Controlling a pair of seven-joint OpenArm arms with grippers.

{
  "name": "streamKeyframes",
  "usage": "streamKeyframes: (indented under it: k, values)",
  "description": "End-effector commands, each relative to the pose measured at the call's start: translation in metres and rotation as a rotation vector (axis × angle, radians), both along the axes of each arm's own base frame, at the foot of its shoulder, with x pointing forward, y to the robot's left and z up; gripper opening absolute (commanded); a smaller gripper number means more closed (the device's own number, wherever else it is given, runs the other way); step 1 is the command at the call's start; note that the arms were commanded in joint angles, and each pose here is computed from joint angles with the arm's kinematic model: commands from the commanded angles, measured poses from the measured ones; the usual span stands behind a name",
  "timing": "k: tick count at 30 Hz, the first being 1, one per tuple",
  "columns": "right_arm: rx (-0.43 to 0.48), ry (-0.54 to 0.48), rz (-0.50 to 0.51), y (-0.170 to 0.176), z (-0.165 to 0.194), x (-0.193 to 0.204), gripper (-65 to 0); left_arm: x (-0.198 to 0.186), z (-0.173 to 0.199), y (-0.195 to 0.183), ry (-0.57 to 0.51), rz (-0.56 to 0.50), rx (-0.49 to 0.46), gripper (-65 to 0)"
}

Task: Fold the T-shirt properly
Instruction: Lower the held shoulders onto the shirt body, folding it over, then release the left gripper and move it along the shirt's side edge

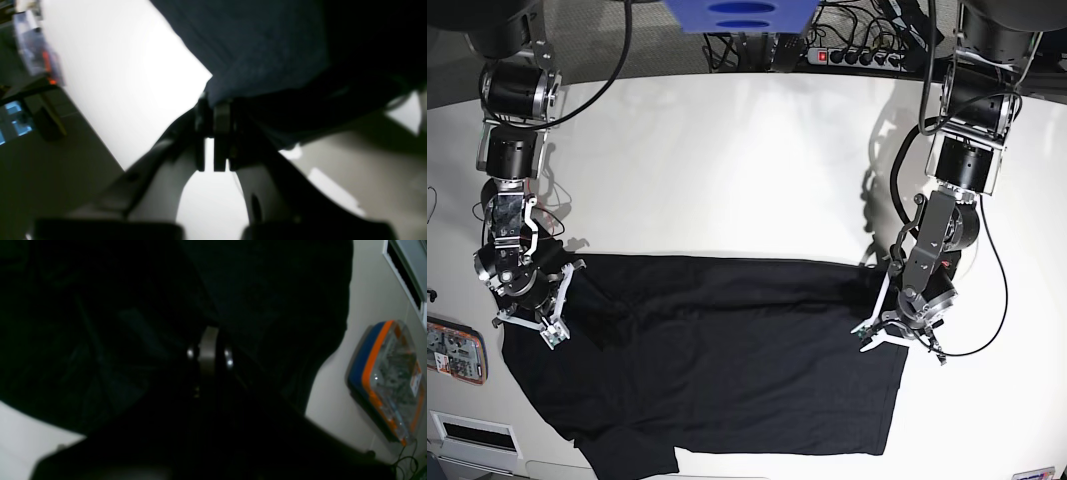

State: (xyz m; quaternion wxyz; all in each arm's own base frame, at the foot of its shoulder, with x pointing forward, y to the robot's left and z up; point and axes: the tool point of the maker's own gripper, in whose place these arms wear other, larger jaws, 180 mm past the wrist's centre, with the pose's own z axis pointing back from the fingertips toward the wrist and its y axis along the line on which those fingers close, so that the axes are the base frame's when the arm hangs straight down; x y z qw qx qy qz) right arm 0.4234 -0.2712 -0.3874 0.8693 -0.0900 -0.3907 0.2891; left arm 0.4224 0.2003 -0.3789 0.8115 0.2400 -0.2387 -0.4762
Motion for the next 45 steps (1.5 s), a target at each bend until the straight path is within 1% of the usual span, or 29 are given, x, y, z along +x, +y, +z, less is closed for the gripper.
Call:
streamKeyframes:
  k: [1,2,3,7,9,11,12,14,16,19,21,23,25,29,30,33,36,40,45]
  values:
    - [-0.003,-0.079,-0.006,-0.006,0.027,0.017,-65.0,0.010,0.015,0.003,-0.043,0.005,0.004,-65.0]
    - [-0.005,-0.082,-0.003,-0.005,0.028,0.017,-65.0,0.010,0.015,0.003,-0.042,0.005,0.004,-65.0]
    - [-0.005,-0.082,-0.002,-0.005,0.028,0.017,-62.1,0.010,0.015,0.003,-0.042,0.005,0.004,-65.0]
    - [-0.003,-0.079,-0.006,-0.006,0.027,0.017,-30.2,0.002,0.005,0.002,-0.020,0.004,0.004,-65.0]
    - [0.001,-0.084,-0.005,-0.005,0.029,0.017,-18.6,0.001,0.005,0.002,-0.018,0.004,0.004,-65.0]
    - [0.006,-0.088,-0.006,-0.003,0.029,0.019,-11.7,0.000,0.003,0.002,-0.014,0.003,0.004,-65.0]
    - [0.011,-0.101,-0.023,0.000,0.029,0.021,-8.7,0.000,0.003,0.002,-0.014,0.003,0.004,-65.0]
    - [-0.001,-0.160,-0.110,-0.007,0.035,0.028,-5.4,0.000,0.003,0.002,-0.014,0.003,0.004,-65.0]
    - [-0.034,-0.230,-0.220,-0.025,0.045,0.034,-3.6,0.000,0.003,0.002,-0.014,0.003,0.004,-65.0]
    - [-0.079,-0.311,-0.350,-0.049,0.058,0.036,-3.2,0.000,0.003,0.002,-0.014,0.003,0.004,-65.0]
    - [-0.097,-0.347,-0.398,-0.057,0.064,0.036,-3.2,0.000,0.003,0.002,-0.014,0.003,0.004,-65.0]
    - [-0.105,-0.370,-0.421,-0.060,0.070,0.036,-3.2,0.000,0.003,0.002,-0.014,0.003,0.004,-65.0]
    - [-0.108,-0.423,-0.412,-0.057,0.089,0.040,-3.2,0.000,0.003,0.002,-0.014,0.003,0.004,-65.0]
    - [-0.101,-0.649,-0.333,-0.037,0.161,0.052,-3.2,0.000,0.003,0.003,-0.014,0.004,0.006,-65.0]
    - [-0.103,-0.670,-0.319,-0.034,0.166,0.050,-3.2,0.000,0.003,0.003,-0.014,0.004,0.006,-65.0]
    - [-0.114,-0.666,-0.289,-0.026,0.156,0.033,-3.2,0.002,0.006,0.005,-0.022,0.007,0.008,-65.0]
    - [-0.122,-0.675,-0.268,-0.020,0.156,0.021,-3.2,0.004,0.008,0.005,-0.027,0.007,0.008,-65.0]
    - [-0.132,-0.653,-0.247,-0.014,0.143,0.003,-3.2,0.010,0.014,0.003,-0.041,0.006,0.004,-65.0]
    - [-0.140,-0.657,-0.221,-0.005,0.142,-0.013,-3.2,0.015,0.022,0.006,-0.058,0.007,0.017,-65.0]
